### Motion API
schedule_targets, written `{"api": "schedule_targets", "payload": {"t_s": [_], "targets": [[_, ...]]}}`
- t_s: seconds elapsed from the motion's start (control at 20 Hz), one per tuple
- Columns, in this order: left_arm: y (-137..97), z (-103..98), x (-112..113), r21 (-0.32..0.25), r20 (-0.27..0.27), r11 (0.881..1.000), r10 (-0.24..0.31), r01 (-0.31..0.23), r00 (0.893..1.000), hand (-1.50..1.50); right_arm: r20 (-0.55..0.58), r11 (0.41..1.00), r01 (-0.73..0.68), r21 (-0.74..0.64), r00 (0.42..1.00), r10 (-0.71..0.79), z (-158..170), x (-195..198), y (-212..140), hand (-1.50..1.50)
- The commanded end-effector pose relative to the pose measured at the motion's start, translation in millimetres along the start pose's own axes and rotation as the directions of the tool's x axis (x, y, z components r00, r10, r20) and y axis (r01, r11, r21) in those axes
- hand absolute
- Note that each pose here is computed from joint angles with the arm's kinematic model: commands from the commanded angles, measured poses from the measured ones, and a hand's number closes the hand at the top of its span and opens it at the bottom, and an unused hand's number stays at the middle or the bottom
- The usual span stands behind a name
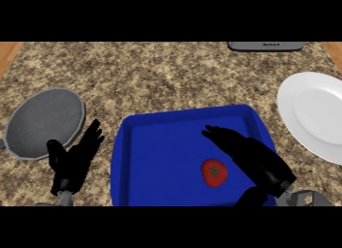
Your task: Pick the tomato from the tray and place it in the plate
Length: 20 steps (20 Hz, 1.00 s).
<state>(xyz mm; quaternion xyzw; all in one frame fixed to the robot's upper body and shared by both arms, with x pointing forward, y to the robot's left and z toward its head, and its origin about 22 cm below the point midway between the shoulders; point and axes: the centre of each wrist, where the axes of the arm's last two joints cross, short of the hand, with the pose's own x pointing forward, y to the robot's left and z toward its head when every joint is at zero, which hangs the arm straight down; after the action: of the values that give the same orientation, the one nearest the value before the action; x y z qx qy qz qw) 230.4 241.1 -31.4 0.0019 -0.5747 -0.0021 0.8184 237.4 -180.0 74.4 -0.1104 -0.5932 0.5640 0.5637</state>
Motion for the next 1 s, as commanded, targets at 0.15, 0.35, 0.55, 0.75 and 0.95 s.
{"api": "schedule_targets", "payload": {"t_s": [0.15, 0.35, 0.55, 0.75, 0.95], "targets": [[10.8, -2.9, -18.4, 0.01, -0.04, 1.0, -0.004, 0.004, 0.999, 0.0, -0.044, 0.994, -0.104, -0.014, 0.994, 0.104, 2.0, -18.5, 22.9, -1.5], [-1.9, -17.4, -3.3, -0.001, -0.048, 1.0, -0.004, 0.004, 0.999, 0.0, -0.086, 0.992, -0.121, -0.032, 0.989, 0.118, -14.0, 2.4, 28.6, -1.5], [6.4, -6.4, 16.9, -0.022, -0.046, 1.0, -0.009, 0.008, 0.999, 0.0, -0.098, 0.992, -0.126, -0.004, 0.987, 0.125, -36.0, 6.5, 27.6, -1.5], [-1.4, -0.6, 10.2, -0.004, -0.051, 1.0, -0.003, 0.003, 0.999, 0.0, -0.098, 0.99, -0.135, 0.045, 0.986, 0.139, -40.3, -14.2, 54.0, -1.5], [5.4, -3.5, -7.1, 0.002, -0.054, 1.0, 0.011, -0.011, 0.998, 0.0, -0.099, 0.988, -0.136, 0.074, 0.985, 0.143, -42.3, -12.3, 50.0, -1.5]]}}
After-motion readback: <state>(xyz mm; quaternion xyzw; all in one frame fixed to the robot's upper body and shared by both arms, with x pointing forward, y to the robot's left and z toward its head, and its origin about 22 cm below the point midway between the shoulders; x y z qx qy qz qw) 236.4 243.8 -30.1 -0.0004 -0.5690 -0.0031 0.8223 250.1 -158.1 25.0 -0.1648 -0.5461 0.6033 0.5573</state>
